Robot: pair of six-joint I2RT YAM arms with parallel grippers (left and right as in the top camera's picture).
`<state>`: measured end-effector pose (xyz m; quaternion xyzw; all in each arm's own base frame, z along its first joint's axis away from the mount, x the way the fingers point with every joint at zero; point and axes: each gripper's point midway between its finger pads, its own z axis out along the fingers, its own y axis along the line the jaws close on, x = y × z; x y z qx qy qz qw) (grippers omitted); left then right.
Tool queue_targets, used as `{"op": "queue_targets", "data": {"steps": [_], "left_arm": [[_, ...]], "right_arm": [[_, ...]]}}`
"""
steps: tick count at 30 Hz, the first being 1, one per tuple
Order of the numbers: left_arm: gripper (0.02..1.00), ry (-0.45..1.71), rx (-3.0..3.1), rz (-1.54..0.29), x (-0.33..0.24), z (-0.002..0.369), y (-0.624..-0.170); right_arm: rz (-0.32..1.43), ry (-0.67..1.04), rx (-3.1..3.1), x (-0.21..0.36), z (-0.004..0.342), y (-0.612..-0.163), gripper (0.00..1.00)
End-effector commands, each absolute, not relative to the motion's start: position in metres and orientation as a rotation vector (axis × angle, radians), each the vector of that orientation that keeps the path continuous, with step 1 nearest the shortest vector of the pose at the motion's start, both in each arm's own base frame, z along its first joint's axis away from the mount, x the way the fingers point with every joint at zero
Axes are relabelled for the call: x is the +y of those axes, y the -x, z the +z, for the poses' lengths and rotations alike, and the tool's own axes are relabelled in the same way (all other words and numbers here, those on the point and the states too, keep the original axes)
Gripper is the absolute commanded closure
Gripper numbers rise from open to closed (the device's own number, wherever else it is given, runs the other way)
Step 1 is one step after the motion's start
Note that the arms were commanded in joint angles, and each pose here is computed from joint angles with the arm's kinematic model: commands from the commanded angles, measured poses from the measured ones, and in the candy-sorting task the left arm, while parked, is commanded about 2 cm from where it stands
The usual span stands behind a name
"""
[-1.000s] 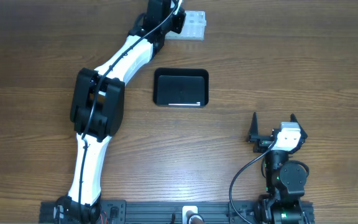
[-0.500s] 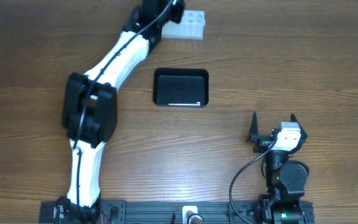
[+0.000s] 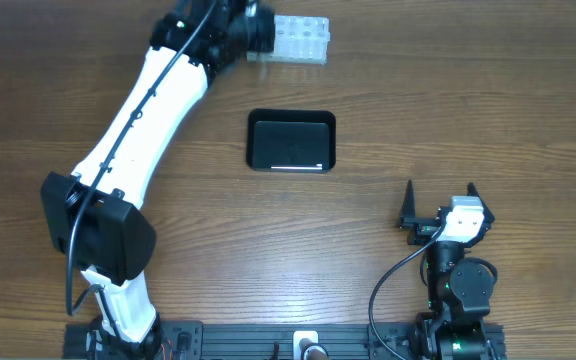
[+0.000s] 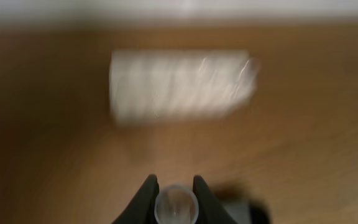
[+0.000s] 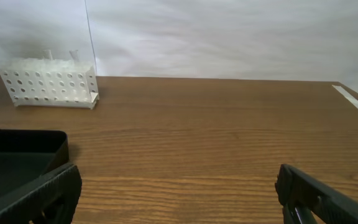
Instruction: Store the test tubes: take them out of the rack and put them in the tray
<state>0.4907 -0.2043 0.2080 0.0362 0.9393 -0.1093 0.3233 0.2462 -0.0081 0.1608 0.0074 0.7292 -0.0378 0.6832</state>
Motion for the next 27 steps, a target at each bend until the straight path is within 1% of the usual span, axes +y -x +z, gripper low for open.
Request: {"op": "queue_targets", "data": {"steps": [1,5,9,17,19,22,24,25,26,27], "left_arm": [[0.978,0.04,2.613,-0.139,-0.196,0.151,-0.462],[0.976,0.0,2.668,-0.051,-0.197,0.116,-0.442],[0.976,-0.023,2.699,-0.015,-0.197,0.089,-0.43],[0.974,-0.029,2.722,0.006,-0.195,0.072,-0.426],[0.974,-0.032,2.746,0.029,-0.194,0.056,-0.426],[0.954,-0.034,2.758,0.038,-0.195,0.044,-0.428],[0.899,-0.034,2.754,0.034,-0.197,0.038,-0.431],[0.849,-0.033,2.752,0.033,-0.197,0.036,-0.433],[0.739,-0.032,2.75,0.032,-0.198,0.035,-0.434],[0.728,-0.032,2.748,0.031,-0.198,0.036,-0.434]], "right_arm": [[-0.091,-0.017,1.637,-0.009,0.159,-0.246,0.009],[-0.091,-0.017,1.637,-0.009,0.159,-0.246,0.007],[-0.091,-0.017,1.637,-0.009,0.159,-0.246,0.009],[-0.091,-0.017,1.637,-0.009,0.159,-0.246,0.009],[-0.091,-0.017,1.637,-0.009,0.159,-0.246,0.009],[-0.091,-0.017,1.637,-0.009,0.159,-0.246,0.007],[-0.091,-0.017,1.637,-0.009,0.159,-0.246,0.007],[-0.091,-0.017,1.637,-0.009,0.159,-0.246,0.009],[-0.091,-0.017,1.637,-0.009,0.159,-0.246,0.009],[-0.091,-0.017,1.637,-0.009,0.159,-0.246,0.009]]}}
